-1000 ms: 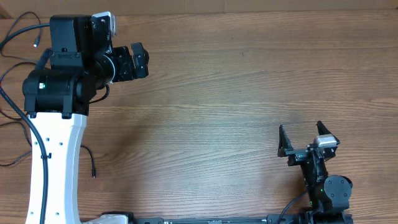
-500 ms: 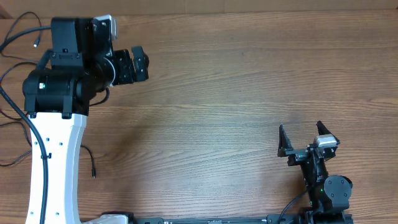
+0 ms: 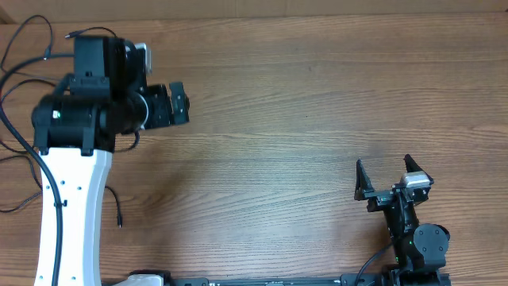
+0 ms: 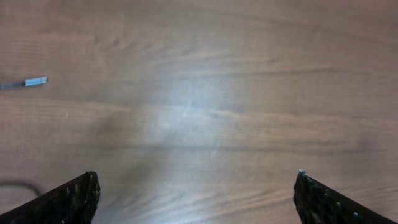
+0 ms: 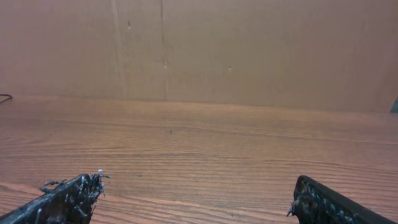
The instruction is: Untangle cables
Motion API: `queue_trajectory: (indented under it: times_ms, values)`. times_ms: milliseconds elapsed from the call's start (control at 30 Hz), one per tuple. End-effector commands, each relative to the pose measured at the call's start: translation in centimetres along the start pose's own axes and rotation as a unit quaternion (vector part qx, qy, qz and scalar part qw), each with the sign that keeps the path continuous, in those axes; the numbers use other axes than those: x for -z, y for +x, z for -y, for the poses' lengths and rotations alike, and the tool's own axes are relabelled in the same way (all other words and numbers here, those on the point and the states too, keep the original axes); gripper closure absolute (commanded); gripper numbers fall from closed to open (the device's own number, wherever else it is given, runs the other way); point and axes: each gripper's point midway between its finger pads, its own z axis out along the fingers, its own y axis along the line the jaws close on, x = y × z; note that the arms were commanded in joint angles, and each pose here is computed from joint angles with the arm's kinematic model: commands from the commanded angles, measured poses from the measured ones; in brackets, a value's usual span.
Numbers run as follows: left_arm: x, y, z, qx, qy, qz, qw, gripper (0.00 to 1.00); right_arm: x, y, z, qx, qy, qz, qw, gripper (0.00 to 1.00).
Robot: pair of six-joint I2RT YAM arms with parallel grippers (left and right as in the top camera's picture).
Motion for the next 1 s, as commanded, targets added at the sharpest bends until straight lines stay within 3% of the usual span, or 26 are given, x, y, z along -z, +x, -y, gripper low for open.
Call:
queue_trajectory:
  times_ms: [0, 433, 667, 967]
  values:
    - [-0.2, 2.3, -1.5, -0.013, -0.029, 0.0, 1.0, 0.0, 0.0, 0.1, 0.2, 0.001, 0.007, 0.003, 1.0, 0.0]
    - [1.2, 9.9, -3.5, -0.016, -0.036, 0.028, 0.999, 0.0, 0.0, 0.1, 0.2, 0.0, 0.007, 0.003, 1.0, 0.0]
    - [1.6, 11.0, -4.7, -0.032, -0.041, 0.138, 0.989, 0.0, 0.0, 0.1, 0.2, 0.001, 0.007, 0.003, 1.0, 0.0]
    - [1.4, 11.6, -5.3, -0.058, -0.024, 0.286, 0.956, 0.0, 0.0, 0.1, 0.2, 0.001, 0.007, 0.003, 1.0, 0.0]
